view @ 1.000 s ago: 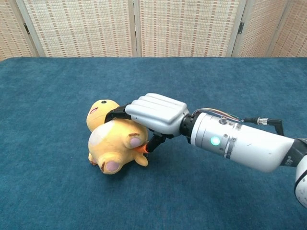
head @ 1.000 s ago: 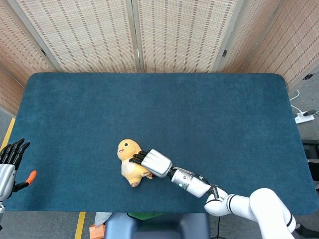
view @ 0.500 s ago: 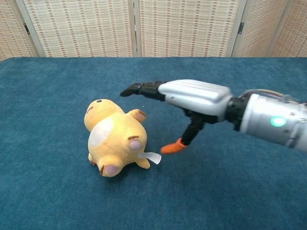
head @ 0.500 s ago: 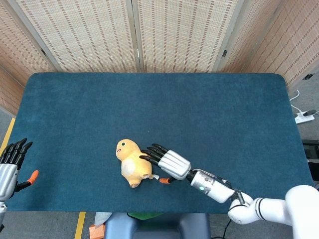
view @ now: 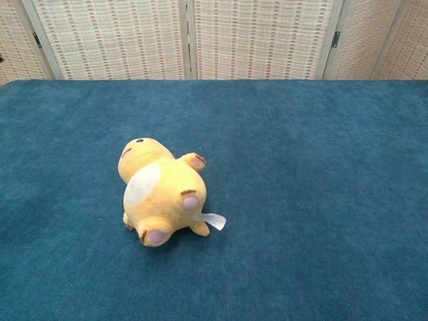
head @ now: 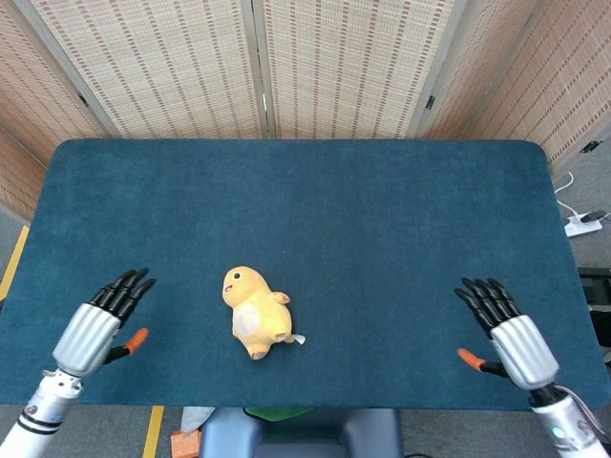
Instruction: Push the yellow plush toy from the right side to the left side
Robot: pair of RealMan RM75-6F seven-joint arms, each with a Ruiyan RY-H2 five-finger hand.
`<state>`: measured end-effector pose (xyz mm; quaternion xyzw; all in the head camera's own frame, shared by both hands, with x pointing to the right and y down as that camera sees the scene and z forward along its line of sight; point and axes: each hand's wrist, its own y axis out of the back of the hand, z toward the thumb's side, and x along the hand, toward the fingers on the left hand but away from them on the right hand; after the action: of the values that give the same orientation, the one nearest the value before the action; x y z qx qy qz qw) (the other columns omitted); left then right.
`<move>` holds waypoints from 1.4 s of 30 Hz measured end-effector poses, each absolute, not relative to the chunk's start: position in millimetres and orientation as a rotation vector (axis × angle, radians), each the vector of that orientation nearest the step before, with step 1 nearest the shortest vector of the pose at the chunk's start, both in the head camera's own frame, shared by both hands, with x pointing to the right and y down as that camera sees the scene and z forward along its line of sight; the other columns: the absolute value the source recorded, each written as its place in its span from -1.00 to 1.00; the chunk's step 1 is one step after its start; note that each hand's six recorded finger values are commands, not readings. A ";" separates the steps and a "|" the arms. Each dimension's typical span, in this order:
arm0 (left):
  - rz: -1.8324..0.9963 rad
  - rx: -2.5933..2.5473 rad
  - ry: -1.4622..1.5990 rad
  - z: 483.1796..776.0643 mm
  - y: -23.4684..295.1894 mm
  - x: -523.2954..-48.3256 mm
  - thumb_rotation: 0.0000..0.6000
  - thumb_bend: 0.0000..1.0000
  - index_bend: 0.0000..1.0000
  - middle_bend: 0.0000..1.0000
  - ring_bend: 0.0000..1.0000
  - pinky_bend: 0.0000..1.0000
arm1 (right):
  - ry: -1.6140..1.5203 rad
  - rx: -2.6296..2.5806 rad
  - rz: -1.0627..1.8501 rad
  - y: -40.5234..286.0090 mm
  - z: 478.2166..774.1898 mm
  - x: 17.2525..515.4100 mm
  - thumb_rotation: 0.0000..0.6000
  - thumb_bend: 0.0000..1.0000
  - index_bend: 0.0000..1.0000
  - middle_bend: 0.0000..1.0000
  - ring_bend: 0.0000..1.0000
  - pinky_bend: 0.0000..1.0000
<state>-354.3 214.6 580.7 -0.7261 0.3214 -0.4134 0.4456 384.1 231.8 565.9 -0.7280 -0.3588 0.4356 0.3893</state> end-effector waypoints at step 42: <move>-0.924 -2.079 0.432 696.8 225.9 -162.2 1.00 -0.47 -0.29 -0.18 -0.33 0.37 | -1.105 -1.797 1.252 274.3 543.6 491.1 1.00 -0.71 -1.00 -1.00 -1.00 -1.00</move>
<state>-162.2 225.9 696.8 -0.8223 0.1710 -0.3654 0.4013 491.1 274.3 543.6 -0.6896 -0.4239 0.4803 0.3377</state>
